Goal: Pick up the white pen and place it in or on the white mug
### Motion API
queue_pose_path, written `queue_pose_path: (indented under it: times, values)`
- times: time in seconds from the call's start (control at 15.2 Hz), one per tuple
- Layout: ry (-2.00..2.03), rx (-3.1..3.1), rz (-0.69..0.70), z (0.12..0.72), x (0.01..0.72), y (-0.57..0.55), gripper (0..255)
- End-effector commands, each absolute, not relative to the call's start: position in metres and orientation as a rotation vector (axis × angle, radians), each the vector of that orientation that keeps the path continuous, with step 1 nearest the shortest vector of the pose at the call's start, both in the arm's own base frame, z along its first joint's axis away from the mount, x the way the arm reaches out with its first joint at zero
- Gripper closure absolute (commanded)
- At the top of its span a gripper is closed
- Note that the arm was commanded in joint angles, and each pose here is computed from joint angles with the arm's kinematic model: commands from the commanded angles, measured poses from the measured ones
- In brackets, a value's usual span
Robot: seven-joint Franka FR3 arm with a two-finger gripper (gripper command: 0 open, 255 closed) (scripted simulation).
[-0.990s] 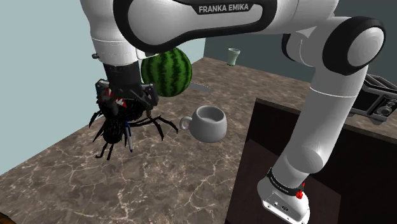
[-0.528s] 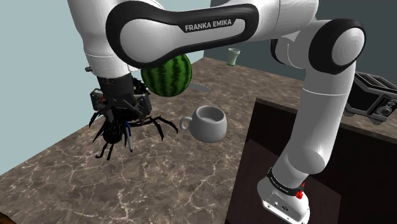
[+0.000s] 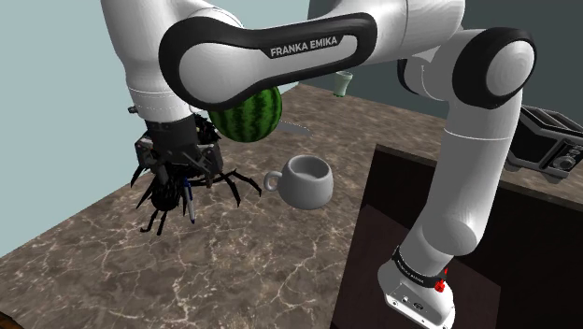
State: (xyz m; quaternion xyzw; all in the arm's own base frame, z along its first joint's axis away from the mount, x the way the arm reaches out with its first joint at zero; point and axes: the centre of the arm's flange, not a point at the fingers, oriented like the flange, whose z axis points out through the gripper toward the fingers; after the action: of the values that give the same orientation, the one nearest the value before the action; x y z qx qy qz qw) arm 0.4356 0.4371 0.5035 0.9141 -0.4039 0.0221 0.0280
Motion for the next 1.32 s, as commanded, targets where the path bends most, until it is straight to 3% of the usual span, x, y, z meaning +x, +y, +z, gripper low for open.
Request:
queue_pose_path:
  times: [0.0, 0.07, 0.66, 1.25]
  values:
    - [-1.247, 2.822, 0.068, 0.503, 0.436, 0.437, 0]
    - [-1.247, 2.822, 0.068, 0.503, 0.436, 0.437, 255]
    - [-1.247, 2.822, 0.068, 0.503, 0.436, 0.437, 255]
    - [-1.247, 2.822, 0.068, 0.551, 0.436, 0.437, 255]
